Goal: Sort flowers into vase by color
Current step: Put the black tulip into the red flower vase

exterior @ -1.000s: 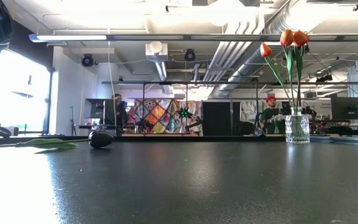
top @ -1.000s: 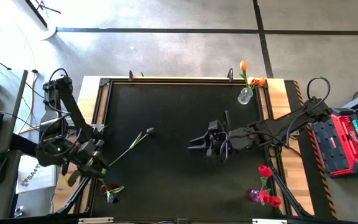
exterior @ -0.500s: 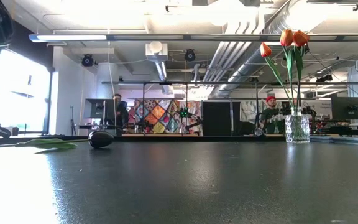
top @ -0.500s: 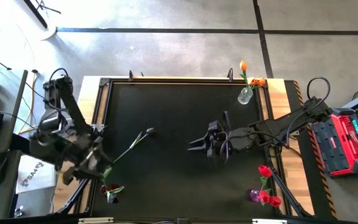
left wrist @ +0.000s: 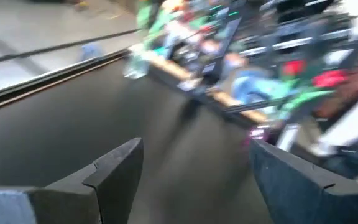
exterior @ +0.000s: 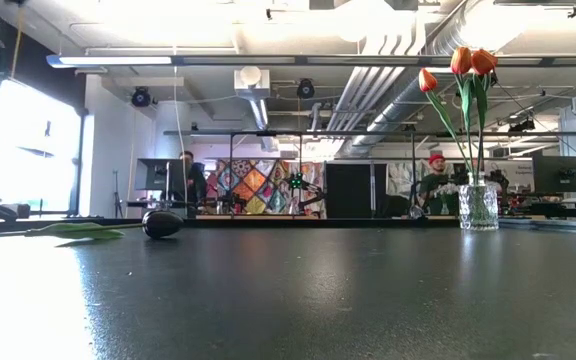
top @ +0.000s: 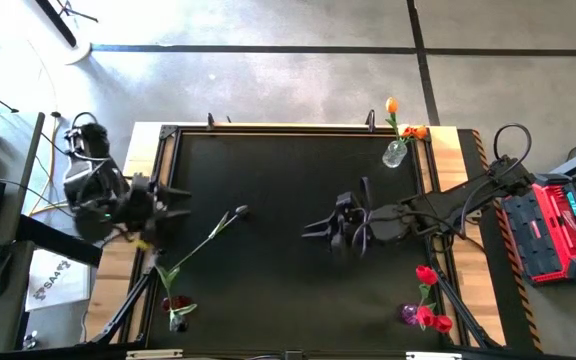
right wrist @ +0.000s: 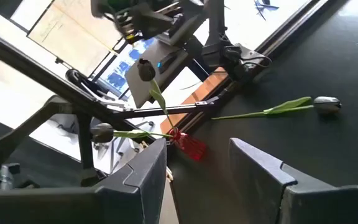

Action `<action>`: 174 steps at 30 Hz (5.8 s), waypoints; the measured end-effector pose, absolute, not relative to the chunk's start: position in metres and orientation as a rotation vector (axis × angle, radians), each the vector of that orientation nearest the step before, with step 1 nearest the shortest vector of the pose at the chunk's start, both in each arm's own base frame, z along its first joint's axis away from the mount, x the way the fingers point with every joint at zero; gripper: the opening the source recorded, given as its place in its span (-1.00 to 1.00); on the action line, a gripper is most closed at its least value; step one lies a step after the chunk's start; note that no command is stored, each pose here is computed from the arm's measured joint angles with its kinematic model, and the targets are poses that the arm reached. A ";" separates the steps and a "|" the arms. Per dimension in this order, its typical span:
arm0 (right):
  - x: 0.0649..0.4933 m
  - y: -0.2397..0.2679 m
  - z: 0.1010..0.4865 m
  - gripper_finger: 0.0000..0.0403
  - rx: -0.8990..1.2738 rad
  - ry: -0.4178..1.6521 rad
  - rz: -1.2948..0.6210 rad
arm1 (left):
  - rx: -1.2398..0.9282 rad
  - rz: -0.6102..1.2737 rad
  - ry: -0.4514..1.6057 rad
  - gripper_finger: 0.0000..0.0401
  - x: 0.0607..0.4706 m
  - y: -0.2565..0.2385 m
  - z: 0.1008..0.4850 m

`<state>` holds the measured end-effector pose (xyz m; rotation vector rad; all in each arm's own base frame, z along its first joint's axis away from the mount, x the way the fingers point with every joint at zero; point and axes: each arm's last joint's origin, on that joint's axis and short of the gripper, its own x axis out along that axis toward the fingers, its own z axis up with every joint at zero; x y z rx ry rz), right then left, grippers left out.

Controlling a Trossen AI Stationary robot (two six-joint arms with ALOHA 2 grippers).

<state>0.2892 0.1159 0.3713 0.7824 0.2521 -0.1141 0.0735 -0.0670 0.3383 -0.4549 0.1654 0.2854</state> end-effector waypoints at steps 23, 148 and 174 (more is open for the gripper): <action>0.289 0.116 0.371 -0.19 0.760 0.252 -0.123 | -0.350 0.639 0.868 0.38 0.173 -0.039 0.273; 0.323 0.136 0.326 -0.19 0.796 0.141 -0.430 | -0.266 -0.941 -0.084 -1.00 0.078 -0.088 0.353; 0.334 0.136 0.317 -0.19 0.916 0.218 -0.333 | -0.158 -1.069 -0.202 -1.00 0.089 -0.150 0.331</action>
